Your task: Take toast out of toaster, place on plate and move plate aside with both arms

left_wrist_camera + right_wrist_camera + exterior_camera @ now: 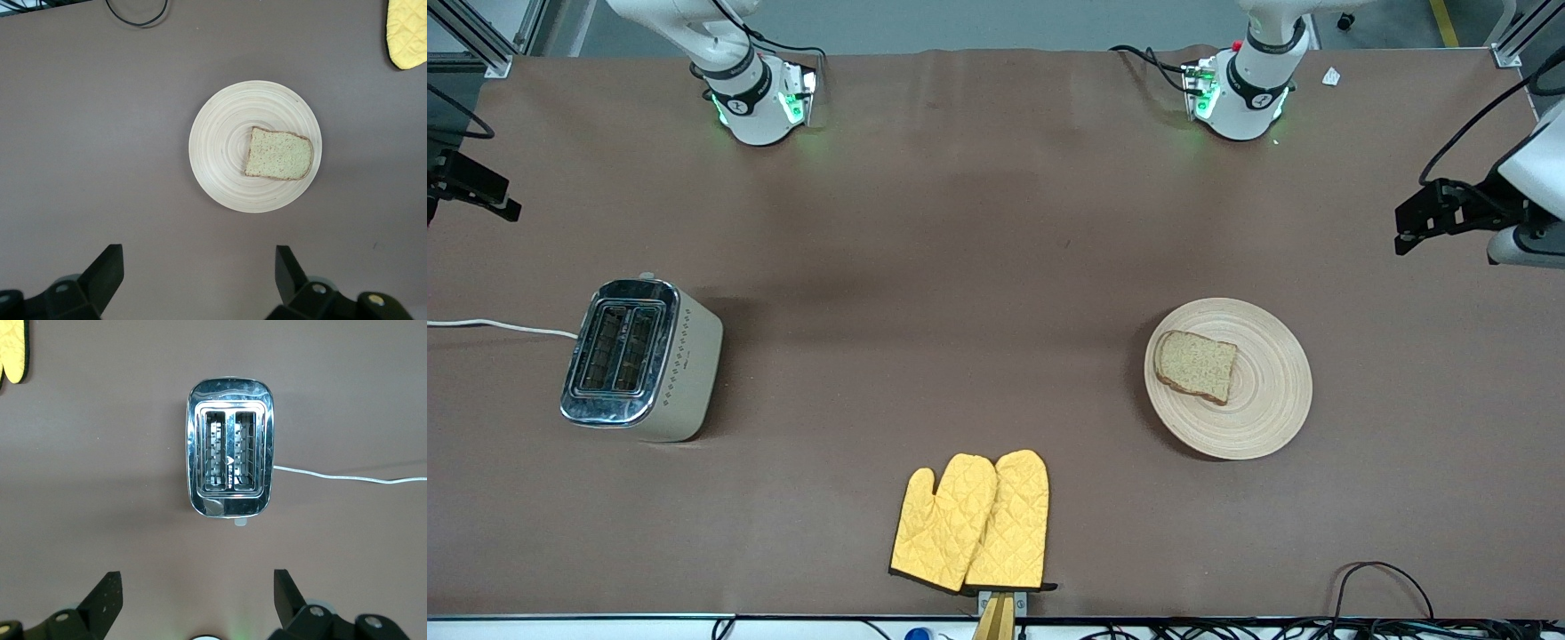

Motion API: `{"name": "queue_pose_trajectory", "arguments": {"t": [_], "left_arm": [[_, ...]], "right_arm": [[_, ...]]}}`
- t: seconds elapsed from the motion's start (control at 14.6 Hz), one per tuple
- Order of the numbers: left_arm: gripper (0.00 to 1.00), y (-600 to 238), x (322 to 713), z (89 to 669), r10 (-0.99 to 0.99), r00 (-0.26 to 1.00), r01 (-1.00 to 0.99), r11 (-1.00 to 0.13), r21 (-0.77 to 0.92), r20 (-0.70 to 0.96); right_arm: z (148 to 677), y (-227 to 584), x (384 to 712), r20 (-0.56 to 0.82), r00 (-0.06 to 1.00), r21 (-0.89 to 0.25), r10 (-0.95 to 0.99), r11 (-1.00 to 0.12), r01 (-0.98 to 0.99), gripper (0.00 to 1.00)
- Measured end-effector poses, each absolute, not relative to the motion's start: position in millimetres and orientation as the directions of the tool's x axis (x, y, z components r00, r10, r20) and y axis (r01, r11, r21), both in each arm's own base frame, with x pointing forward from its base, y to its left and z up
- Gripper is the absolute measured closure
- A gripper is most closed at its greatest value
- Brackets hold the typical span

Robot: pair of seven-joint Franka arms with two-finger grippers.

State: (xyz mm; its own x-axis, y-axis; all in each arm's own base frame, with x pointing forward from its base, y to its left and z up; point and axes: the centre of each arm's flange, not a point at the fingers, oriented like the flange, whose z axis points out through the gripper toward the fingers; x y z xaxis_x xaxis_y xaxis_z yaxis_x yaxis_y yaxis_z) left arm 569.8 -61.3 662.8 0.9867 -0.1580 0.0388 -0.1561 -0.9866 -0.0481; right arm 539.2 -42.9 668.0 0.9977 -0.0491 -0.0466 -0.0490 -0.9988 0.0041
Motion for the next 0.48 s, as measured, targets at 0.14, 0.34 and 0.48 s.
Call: {"name": "queue_pose_trajectory", "arguments": {"t": [0.14,0.34,0.48], "left_arm": [[0.00,-56,560,664,-0.146,0.989,-0.144,-0.988,-0.050,0.035],[0.00,-51,553,665,-0.144,0.989,-0.142,-0.989,-0.050,0.032],[0.00,-48,554,664,-0.138,0.990,-0.136,-0.989,-0.050,0.035]], "right_arm": [[668,-43,539,-0.047,0.997,0.004,-0.054,-0.999,-0.054,0.00],[668,-44,539,-0.047,0.997,0.004,-0.059,-0.998,-0.059,0.00],[668,-45,539,-0.047,0.997,0.005,-0.059,-0.998,-0.059,0.00]]}}
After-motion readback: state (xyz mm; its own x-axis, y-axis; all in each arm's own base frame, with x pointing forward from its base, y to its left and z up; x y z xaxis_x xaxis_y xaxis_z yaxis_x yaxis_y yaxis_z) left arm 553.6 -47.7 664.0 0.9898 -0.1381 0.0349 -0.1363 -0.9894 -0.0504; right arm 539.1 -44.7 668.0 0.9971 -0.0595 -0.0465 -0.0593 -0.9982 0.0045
